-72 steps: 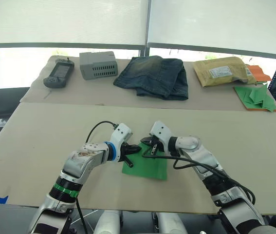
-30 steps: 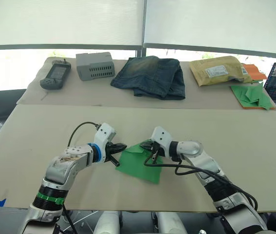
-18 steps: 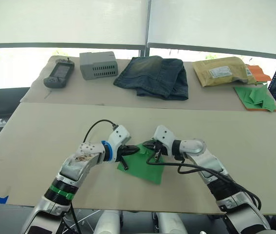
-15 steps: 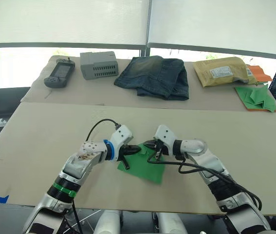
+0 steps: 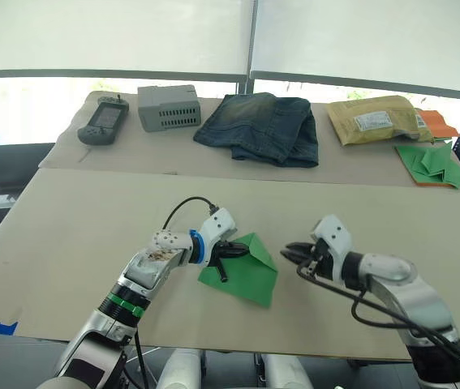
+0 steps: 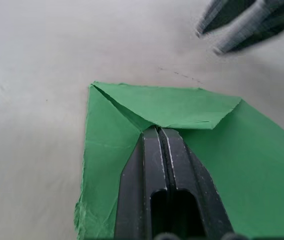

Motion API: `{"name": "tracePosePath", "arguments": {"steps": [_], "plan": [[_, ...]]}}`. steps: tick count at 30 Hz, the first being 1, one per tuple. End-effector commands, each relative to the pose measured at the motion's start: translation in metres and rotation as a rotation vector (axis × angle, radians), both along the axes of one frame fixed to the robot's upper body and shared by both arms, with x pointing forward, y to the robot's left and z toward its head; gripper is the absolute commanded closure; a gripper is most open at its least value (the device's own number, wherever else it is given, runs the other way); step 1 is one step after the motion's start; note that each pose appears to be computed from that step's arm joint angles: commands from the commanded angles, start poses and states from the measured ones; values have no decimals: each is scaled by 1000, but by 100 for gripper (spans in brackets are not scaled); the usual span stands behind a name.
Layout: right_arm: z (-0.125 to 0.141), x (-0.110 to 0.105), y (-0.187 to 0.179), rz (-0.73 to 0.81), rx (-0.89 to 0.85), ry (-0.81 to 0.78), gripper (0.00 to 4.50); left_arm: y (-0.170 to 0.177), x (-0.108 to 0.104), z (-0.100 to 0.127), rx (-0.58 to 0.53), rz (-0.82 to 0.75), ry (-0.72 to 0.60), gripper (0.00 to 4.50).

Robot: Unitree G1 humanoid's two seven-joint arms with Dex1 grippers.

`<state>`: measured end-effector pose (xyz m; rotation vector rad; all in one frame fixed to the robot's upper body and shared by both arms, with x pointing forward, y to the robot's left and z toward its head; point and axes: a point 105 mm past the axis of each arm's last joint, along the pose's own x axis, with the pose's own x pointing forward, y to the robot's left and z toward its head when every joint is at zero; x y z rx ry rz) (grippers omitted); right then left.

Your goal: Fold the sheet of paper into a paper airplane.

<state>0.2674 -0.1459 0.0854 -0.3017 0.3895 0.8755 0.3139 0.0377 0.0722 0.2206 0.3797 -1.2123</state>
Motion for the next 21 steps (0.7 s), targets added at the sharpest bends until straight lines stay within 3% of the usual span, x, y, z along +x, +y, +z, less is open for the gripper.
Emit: {"name": "tracePosePath", "arguments": {"steps": [1,2,8,11,17,21], "plan": [[7,-9,-3,14,-75,-53,185,-5,-1,-4,17,-25,6,450],[4,-13,-3,24,-86,-41,149,-5,-1,-4,14,-26,7,450],[8,-15,5,17,-46,-57,149,9,4,3,-1,6,10,450],[16,-10,9,22,-20,-85,231,17,5,5,5,25,8,450],[22,-7,14,51,-2,-93,440,25,6,6,12,47,7,450],[11,-15,10,65,-40,-31,448,25,5,6,10,51,9,450]]}}
